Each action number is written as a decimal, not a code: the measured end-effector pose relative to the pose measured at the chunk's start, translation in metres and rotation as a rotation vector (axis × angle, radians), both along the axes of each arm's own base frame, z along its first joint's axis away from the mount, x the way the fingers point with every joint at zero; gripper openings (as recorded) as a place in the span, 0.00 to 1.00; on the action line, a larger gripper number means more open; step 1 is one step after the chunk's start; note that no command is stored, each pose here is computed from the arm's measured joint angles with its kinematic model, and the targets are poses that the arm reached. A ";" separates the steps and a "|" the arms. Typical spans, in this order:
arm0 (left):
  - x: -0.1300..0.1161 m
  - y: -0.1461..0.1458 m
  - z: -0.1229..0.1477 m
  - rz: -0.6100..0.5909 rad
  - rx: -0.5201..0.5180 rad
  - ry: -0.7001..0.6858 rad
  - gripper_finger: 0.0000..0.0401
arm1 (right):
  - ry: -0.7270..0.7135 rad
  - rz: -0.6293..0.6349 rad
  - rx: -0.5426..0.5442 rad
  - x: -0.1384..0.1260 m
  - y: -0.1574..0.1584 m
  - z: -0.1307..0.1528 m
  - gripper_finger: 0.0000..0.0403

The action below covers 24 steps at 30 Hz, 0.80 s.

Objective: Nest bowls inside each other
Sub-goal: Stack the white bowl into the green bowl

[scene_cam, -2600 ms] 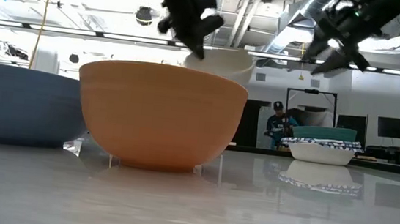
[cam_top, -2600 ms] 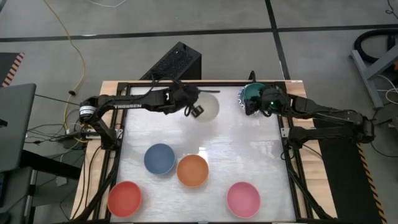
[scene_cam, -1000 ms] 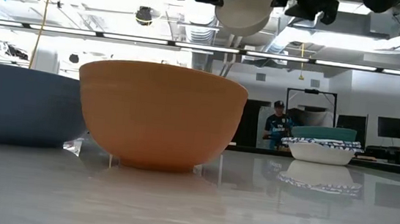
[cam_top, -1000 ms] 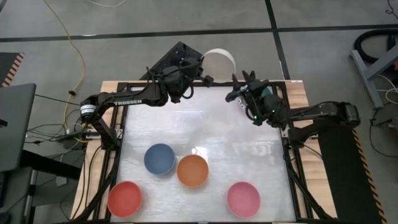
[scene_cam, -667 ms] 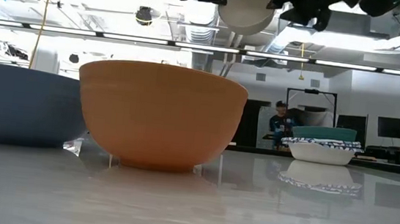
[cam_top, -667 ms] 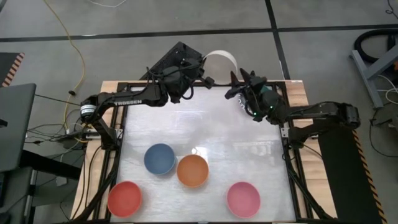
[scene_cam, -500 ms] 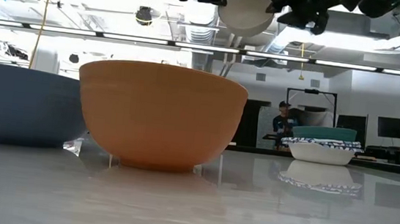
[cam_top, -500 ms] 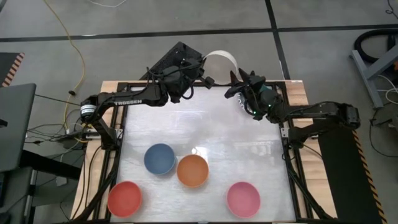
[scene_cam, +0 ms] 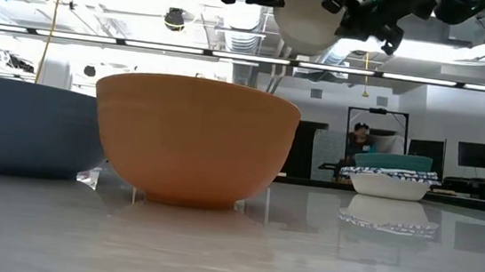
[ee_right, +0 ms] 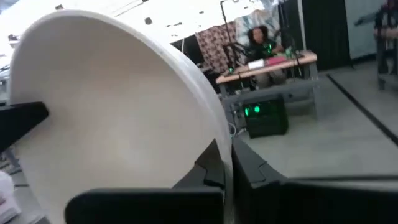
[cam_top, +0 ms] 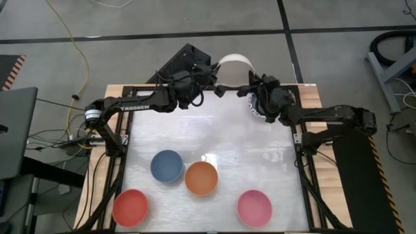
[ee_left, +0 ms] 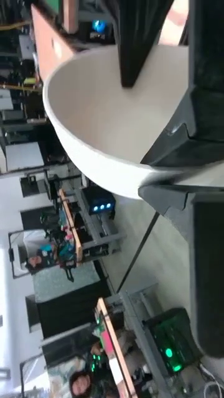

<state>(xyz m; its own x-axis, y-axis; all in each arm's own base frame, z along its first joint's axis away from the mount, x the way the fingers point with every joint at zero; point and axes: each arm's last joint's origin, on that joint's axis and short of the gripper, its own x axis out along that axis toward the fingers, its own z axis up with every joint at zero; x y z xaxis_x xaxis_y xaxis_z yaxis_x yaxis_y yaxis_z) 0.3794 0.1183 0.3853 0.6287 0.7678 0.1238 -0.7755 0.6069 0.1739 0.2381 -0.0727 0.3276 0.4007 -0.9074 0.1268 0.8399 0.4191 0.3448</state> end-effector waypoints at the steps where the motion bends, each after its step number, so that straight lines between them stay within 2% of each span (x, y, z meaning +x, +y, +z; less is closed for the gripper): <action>1: 0.000 0.000 0.000 -0.006 0.005 0.009 0.07 | -0.008 0.000 0.015 0.000 0.000 -0.001 0.03; 7: 0.004 -0.006 -0.005 -0.075 0.026 0.098 0.25 | -0.038 0.026 0.110 0.000 -0.003 -0.011 0.01; 13: 0.007 -0.013 -0.016 -0.136 0.008 0.220 0.46 | -0.075 0.056 0.267 -0.008 -0.014 -0.024 0.01; 19: 0.004 -0.021 -0.017 -0.138 -0.018 0.257 0.63 | -0.138 0.013 0.418 -0.036 -0.037 -0.027 0.01; 24: 0.001 -0.026 -0.010 -0.142 -0.009 0.246 0.69 | -0.132 -0.022 0.505 -0.066 -0.051 -0.026 0.01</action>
